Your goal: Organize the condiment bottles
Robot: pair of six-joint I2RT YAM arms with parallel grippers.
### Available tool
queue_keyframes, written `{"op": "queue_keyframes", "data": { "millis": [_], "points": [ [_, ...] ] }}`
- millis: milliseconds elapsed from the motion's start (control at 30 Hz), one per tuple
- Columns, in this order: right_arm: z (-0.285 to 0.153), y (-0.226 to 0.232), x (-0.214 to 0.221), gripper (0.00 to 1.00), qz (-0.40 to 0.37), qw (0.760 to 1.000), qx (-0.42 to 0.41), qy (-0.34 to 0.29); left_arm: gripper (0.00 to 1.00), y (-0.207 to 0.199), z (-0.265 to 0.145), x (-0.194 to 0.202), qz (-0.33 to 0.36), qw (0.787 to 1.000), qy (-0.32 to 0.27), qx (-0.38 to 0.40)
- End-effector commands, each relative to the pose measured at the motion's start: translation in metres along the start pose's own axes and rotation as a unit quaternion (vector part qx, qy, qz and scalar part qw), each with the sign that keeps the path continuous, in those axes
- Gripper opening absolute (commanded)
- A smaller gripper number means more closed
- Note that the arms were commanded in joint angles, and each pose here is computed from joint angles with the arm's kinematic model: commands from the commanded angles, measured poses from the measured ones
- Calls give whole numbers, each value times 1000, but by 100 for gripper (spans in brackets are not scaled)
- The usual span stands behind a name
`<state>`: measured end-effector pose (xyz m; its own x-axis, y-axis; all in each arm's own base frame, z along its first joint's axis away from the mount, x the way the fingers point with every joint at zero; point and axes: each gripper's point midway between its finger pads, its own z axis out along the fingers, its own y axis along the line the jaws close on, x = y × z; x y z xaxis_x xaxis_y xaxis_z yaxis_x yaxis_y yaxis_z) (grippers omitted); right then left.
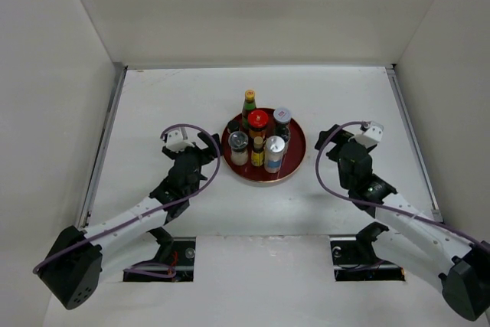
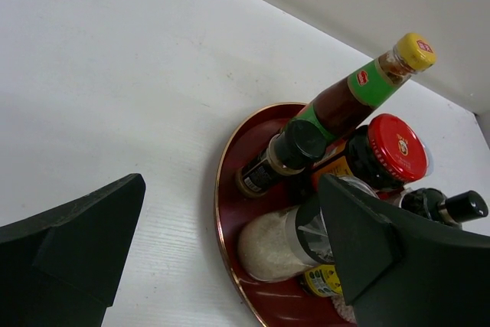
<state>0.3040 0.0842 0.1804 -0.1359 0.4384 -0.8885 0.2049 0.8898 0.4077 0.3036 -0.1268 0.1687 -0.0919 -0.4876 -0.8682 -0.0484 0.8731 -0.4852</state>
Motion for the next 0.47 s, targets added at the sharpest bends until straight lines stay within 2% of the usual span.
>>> {"op": "queue_keyframes", "data": {
  "millis": [0, 433],
  "points": [
    [6, 13, -5, 100, 39, 999, -32, -4, 100, -16, 3, -16, -23, 999, -20, 11],
    [29, 2, 19, 100, 25, 1000, -2, 11, 100, -11, 8, -9, -8, 1000, -9, -2]
  ]
}}
